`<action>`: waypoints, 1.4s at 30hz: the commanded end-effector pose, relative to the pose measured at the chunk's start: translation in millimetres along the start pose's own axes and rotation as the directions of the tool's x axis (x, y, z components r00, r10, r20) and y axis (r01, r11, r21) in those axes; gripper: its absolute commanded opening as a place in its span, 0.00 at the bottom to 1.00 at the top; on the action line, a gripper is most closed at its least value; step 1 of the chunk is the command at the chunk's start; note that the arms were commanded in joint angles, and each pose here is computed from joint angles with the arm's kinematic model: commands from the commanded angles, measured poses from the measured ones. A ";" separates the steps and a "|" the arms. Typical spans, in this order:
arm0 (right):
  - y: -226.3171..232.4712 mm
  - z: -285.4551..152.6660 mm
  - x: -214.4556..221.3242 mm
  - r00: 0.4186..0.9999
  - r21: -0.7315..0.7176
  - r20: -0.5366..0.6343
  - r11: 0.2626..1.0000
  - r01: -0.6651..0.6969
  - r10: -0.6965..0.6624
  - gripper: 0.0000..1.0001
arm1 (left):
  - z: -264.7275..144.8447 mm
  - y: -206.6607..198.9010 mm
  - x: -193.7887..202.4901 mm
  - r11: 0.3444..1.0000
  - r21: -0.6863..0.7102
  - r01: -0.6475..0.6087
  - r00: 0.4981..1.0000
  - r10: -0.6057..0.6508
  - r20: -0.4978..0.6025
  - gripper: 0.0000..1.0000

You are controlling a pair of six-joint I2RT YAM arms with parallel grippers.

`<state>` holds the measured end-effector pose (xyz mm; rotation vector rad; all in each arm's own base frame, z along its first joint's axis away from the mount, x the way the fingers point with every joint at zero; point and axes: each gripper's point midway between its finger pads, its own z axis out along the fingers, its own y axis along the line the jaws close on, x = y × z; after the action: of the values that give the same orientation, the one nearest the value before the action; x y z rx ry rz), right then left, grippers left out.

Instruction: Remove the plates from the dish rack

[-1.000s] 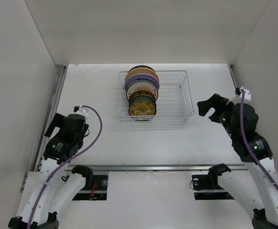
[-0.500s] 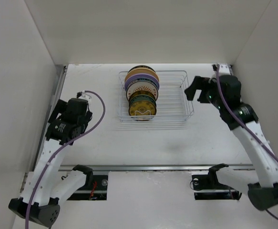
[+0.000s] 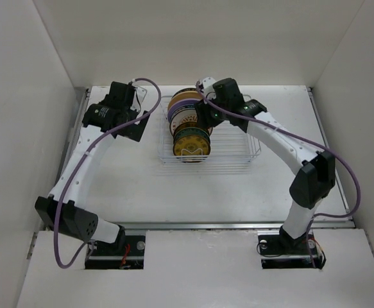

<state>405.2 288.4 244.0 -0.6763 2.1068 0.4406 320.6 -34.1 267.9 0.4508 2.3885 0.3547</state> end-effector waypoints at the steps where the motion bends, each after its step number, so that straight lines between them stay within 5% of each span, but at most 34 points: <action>1: 17.3 -1.6 3.2 0.989 -0.069 -0.027 0.987 0.143 -0.145 0.57 | 1.4 -18.2 -4.2 0.995 0.093 0.028 0.999 -0.026 -0.020 1.00; 9: 36.8 22.4 41.5 0.970 -0.131 -0.114 0.971 0.198 -0.213 0.47 | 16.5 -17.9 3.8 0.998 0.057 0.015 0.999 -0.013 -0.029 1.00; 20: 26.4 56.9 69.1 0.958 -0.099 -0.193 0.976 0.195 -0.211 0.50 | 22.5 -13.4 11.1 1.000 0.024 -0.013 0.998 0.015 -0.060 1.00; 23: 22.1 57.0 68.9 0.957 -0.075 -0.197 0.977 0.200 -0.211 0.39 | 24.0 -14.5 13.9 1.000 0.025 -0.016 0.997 0.018 -0.069 1.00; 25: 16.8 51.1 61.0 0.961 -0.038 -0.174 0.977 0.209 -0.212 0.24 | 22.9 -14.9 16.0 1.000 0.024 -0.005 0.998 0.007 -0.069 1.00; 30: -8.6 29.3 43.0 0.960 0.158 -0.106 0.949 0.274 -0.260 0.09 | 16.7 -16.3 14.1 0.999 0.040 0.013 0.999 -0.011 -0.047 1.00; 38: -17.2 -31.9 -20.3 0.949 0.303 0.046 0.909 0.284 -0.312 0.00 | 9.2 -24.3 8.3 0.995 0.099 0.022 1.000 -0.021 -0.011 1.00; 42: 8.1 -73.1 -48.9 0.964 0.222 0.191 0.965 0.141 -0.185 0.00 | 9.6 -24.3 7.8 0.995 0.100 0.020 1.000 -0.018 -0.018 1.00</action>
<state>383.8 273.4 240.7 -0.8573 1.9901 0.0780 318.9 -48.2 237.6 0.4828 2.4591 0.2616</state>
